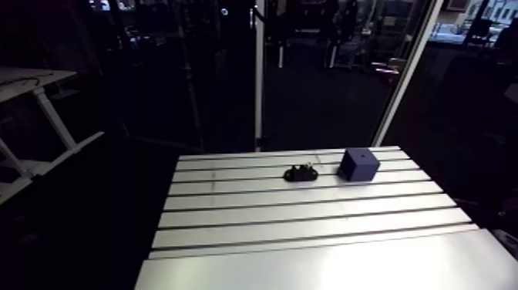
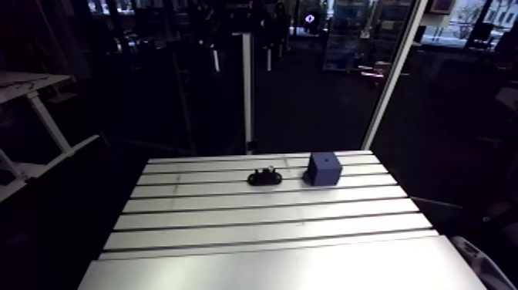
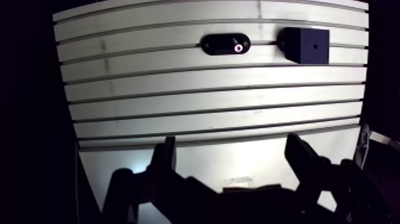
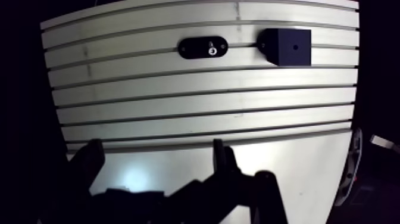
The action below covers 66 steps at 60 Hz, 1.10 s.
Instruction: Pick up the M10 bolt and insert it into the hole until fully seated.
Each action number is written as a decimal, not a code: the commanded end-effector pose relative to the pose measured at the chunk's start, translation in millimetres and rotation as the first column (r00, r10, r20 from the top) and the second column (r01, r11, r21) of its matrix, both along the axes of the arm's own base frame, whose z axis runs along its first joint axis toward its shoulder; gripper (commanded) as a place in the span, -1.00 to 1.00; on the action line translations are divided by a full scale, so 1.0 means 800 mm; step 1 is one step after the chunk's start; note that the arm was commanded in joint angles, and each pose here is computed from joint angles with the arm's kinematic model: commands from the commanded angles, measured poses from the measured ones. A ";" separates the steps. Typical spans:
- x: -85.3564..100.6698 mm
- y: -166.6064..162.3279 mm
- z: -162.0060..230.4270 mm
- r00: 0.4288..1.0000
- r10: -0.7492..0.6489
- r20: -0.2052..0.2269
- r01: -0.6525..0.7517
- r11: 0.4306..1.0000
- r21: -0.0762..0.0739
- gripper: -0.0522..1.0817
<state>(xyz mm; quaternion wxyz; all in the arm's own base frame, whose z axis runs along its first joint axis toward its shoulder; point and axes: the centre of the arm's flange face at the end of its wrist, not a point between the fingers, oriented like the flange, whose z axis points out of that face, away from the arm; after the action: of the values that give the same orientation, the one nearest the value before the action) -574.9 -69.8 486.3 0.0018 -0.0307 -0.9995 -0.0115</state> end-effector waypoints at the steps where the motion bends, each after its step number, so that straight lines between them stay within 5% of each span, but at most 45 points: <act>1: -0.001 0.001 -0.004 1.000 0.028 -0.004 -0.028 1.000 0.008 -0.90; 19: -0.011 0.015 -0.054 0.996 0.077 -0.053 -0.076 0.997 0.020 -0.90; 29: -0.014 0.021 -0.088 0.979 0.149 -0.136 -0.144 0.988 0.047 -0.90; 39: -0.014 0.034 -0.100 0.973 0.158 -0.167 -0.150 0.987 0.057 -0.90; 66: -0.019 0.067 -0.152 0.989 0.097 -0.116 -0.094 0.995 0.028 -0.88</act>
<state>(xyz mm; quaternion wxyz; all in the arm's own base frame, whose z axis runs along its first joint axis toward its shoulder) -588.1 -24.8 383.0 0.0728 0.0272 -0.9967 -0.0245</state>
